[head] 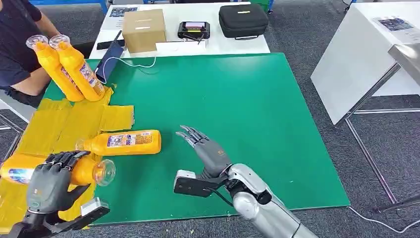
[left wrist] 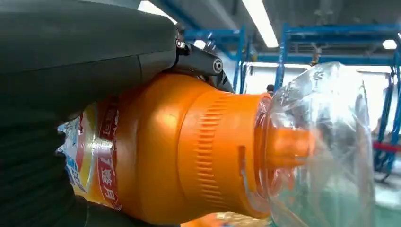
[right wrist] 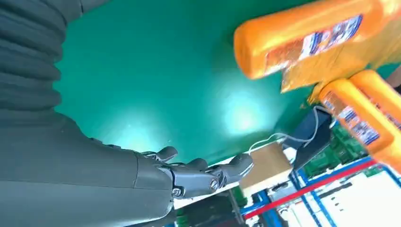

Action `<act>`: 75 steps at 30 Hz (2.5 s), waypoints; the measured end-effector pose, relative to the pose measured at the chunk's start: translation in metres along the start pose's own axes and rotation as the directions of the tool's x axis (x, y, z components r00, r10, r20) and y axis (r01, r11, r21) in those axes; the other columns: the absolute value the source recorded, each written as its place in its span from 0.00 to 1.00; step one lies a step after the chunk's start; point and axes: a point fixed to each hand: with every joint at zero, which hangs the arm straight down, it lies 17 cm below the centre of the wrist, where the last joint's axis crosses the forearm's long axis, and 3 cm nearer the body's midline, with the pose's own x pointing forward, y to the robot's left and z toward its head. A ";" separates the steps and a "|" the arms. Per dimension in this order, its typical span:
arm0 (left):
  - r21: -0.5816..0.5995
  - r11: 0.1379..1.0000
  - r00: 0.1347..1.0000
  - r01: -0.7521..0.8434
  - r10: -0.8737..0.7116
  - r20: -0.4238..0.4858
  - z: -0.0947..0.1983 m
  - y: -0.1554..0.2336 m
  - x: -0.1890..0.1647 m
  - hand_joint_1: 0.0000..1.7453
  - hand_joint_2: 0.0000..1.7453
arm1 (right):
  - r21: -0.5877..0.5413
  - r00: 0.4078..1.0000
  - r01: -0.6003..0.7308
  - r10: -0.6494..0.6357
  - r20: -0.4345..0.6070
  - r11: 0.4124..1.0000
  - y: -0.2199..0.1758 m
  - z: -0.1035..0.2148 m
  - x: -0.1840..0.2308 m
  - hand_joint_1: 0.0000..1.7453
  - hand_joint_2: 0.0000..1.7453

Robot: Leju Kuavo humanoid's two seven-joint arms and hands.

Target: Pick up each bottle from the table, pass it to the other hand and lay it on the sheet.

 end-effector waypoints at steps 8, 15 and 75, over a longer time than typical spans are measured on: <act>-0.162 0.976 0.987 0.148 -0.135 0.091 0.024 -0.054 0.007 0.89 1.00 | 0.014 1.000 0.009 -0.009 0.004 1.000 -0.004 -0.002 0.001 0.00 1.00; -0.299 0.950 0.990 0.094 -0.058 0.127 0.053 -0.101 0.015 0.00 0.00 | 0.023 0.999 0.033 -0.034 0.027 0.999 -0.006 -0.008 0.011 0.00 1.00; 0.084 -0.001 0.018 -0.996 0.973 0.232 -0.008 0.052 0.093 0.00 0.00 | 0.252 0.962 -0.012 0.080 -0.261 0.968 0.037 -0.110 -0.017 0.00 1.00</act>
